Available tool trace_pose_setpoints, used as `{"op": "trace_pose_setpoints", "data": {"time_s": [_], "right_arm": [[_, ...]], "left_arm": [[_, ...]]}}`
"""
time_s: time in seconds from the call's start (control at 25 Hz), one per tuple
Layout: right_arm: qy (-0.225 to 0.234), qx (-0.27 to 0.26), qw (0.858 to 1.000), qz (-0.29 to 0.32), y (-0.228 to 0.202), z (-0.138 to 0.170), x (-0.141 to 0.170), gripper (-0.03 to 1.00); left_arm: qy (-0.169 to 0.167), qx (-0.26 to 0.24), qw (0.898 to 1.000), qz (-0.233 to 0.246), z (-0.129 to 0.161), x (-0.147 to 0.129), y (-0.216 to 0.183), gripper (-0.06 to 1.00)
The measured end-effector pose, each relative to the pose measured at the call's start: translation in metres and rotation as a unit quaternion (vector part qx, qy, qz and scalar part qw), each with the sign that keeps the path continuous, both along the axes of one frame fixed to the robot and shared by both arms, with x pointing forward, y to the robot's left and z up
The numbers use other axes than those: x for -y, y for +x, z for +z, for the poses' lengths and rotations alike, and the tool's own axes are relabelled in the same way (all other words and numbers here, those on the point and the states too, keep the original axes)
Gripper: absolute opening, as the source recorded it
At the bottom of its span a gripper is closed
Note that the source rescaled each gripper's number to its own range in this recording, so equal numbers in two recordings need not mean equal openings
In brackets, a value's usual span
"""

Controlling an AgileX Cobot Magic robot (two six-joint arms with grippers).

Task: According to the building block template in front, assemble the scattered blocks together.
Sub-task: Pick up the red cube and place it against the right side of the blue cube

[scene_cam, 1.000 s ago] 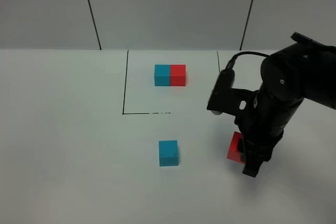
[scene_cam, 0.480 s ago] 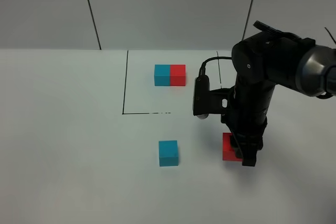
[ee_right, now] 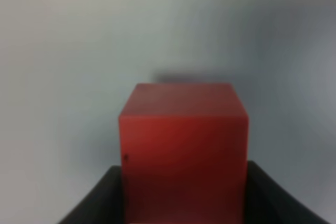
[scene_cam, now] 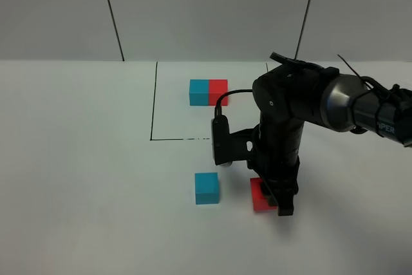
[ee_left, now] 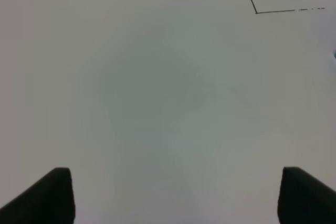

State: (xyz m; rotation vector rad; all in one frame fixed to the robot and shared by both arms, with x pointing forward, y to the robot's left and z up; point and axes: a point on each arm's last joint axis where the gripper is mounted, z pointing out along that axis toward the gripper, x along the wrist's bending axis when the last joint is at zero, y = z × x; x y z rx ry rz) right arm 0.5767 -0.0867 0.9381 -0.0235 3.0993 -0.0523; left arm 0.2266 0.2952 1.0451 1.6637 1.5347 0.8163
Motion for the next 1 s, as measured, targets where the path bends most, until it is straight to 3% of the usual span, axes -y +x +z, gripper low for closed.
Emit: {"op": "trace_pose_setpoints", "data": {"time_s": [1.0], "right_arm": [[-0.007,-0.011,1.0,0.009,0.021,-0.023,-0.022,0.0]], "left_arm": [[0.0,0.0,1.0,0.0,0.0,0.0,0.0,0.65]]}}
